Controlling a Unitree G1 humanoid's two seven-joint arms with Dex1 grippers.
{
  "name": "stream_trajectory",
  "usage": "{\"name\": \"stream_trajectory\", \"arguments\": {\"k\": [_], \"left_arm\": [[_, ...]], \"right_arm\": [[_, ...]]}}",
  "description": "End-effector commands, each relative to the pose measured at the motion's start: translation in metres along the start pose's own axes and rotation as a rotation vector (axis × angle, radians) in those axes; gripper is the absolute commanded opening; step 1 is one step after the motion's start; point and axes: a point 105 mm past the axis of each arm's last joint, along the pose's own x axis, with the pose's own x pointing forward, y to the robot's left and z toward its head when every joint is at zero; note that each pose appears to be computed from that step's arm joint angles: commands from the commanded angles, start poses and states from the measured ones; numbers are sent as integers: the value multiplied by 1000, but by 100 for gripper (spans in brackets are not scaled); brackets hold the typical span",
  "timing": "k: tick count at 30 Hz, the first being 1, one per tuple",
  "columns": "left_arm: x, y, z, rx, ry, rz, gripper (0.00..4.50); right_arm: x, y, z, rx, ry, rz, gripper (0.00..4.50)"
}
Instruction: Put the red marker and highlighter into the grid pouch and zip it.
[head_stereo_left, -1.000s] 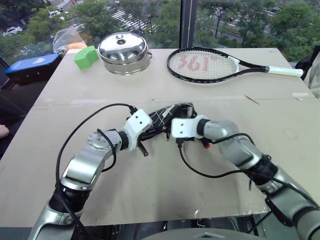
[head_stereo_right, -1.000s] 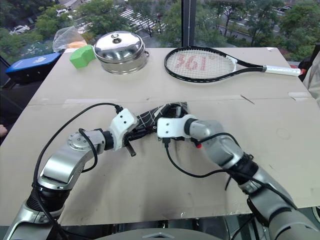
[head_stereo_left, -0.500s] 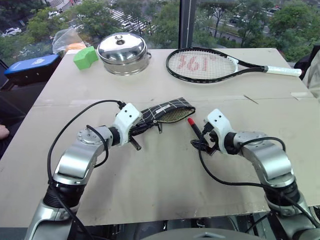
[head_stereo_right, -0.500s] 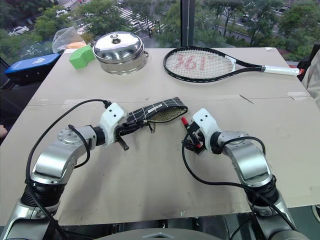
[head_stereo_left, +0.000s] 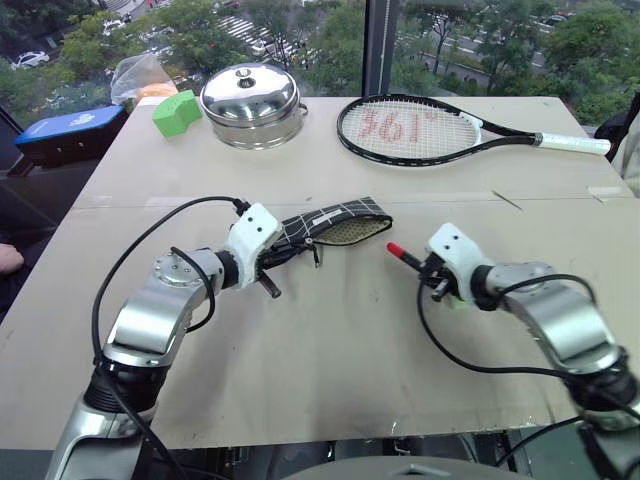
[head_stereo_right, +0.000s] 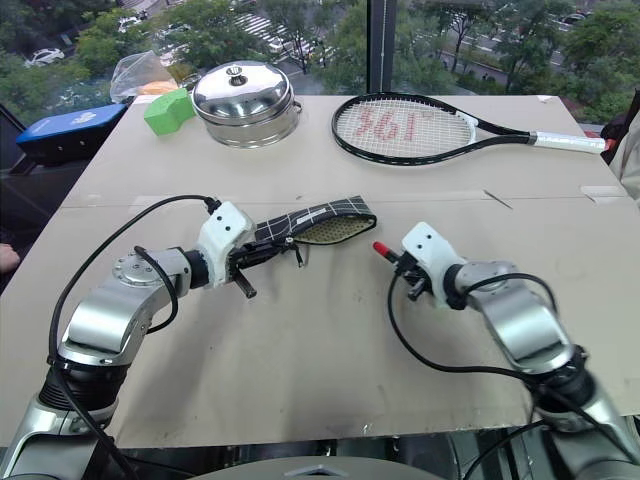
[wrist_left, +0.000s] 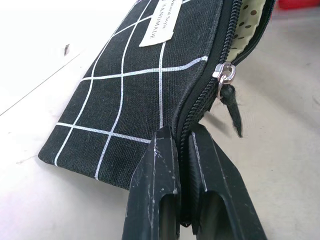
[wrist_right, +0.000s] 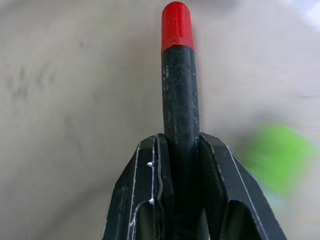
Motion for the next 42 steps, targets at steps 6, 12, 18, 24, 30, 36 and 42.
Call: {"name": "stream_trajectory", "arguments": {"k": [6, 12, 18, 24, 30, 36, 42], "left_arm": [[0, -3, 14, 57, -42, -6, 0], [3, -14, 18, 81, -53, -48, 0], [6, -29, 22, 103, -69, -94, 0], [6, -33, 23, 82, -74, -91, 0], [4, -23, 17, 7, -56, -28, 0], [4, -15, 17, 1, -51, -3, 0], [5, -15, 18, 12, -53, -20, 0]], "right_arm": [[-12, 1, 46, -237, -82, -17, 23], [12, 1, 70, -380, -90, -33, 23], [53, -3, 109, -665, -99, -85, 23], [70, 6, 127, -718, -166, -7, 157], [20, 10, 120, -234, -319, 137, 307], [-22, 7, 62, 148, -274, 76, 307], [-9, -5, -6, 359, -58, -183, 307]]}}
